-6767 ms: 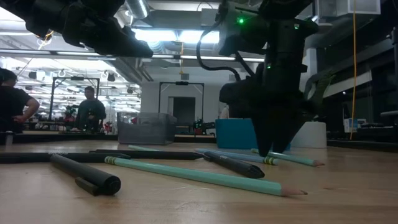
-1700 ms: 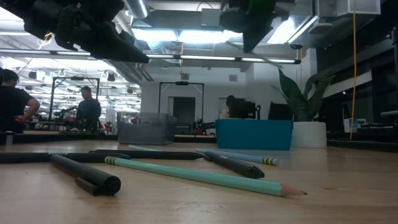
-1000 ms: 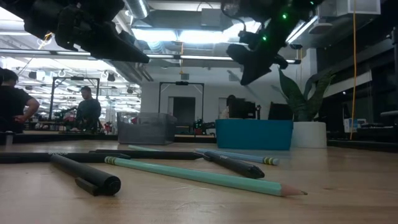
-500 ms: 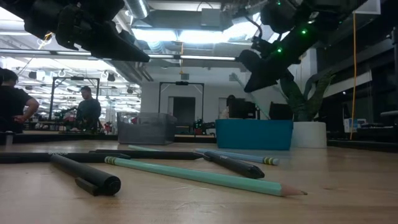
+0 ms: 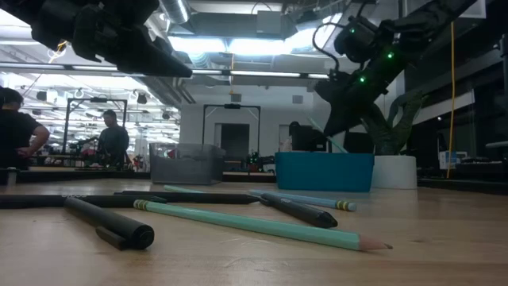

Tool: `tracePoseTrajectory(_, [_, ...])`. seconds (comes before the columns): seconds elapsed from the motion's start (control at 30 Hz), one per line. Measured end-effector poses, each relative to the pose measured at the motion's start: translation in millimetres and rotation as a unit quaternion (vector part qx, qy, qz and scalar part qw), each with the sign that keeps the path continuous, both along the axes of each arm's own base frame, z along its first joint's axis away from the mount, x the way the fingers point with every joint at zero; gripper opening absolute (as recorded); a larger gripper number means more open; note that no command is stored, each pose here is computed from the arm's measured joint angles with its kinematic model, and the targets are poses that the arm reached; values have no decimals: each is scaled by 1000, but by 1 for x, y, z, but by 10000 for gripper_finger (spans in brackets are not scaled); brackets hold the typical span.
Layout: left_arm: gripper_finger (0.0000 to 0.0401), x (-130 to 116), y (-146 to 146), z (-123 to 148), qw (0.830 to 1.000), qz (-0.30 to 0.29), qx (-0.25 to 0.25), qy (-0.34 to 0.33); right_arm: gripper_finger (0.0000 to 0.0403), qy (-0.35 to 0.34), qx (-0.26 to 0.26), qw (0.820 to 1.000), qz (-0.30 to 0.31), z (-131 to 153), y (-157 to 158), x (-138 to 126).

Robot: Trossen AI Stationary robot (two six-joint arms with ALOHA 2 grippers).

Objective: Sort pens & pencils
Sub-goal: Put the light blue pencil into the blue bin, then put the blue pencil into the blue bin

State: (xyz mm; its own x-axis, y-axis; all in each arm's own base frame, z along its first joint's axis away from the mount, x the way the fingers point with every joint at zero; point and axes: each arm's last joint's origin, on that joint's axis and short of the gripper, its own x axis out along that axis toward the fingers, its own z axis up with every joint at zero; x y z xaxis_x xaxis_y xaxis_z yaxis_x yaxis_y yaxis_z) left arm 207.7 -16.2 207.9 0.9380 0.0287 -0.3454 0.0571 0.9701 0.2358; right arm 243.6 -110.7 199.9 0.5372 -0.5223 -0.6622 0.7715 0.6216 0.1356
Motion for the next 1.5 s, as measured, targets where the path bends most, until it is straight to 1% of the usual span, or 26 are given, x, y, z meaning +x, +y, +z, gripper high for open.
tracePoseTrajectory(0.23, [64, 0, 0, 0, 1000, 0, 0, -2, 25, 13, 34, 999, 3, -5, -6, -6])
tracePoseTrajectory(0.43, [64, 0, 0, 1, 1000, 0, 0, -3, 25, 27, 70, 997, 4, -16, -10, -5])
tracePoseTrajectory(0.67, [64, 0, 0, 1, 1000, 0, 0, -3, 27, 29, 73, 997, 4, -19, -11, -3])
tracePoseTrajectory(1.03, [64, 0, 0, 1, 1000, 0, 0, -3, 81, 20, 67, 998, 7, -18, -11, -2])
tracePoseTrajectory(1.1, [64, 0, 0, 1, 1000, 0, 0, -3, 85, 16, 63, 998, 9, -17, -12, -1])
tracePoseTrajectory(1.2, [64, 0, 0, 1, 1000, 0, 0, -3, 87, 7, 42, 999, 25, -15, -13, 2])
tracePoseTrajectory(1.33, [64, 0, 0, 1, 1000, 0, 1, -3, 87, -43, 9, 997, 67, -4, -15, 9])
tracePoseTrajectory(1.5, [64, 0, 0, 1, 1000, 0, 1, -3, 87, -110, -27, 985, 129, 18, -12, 12])
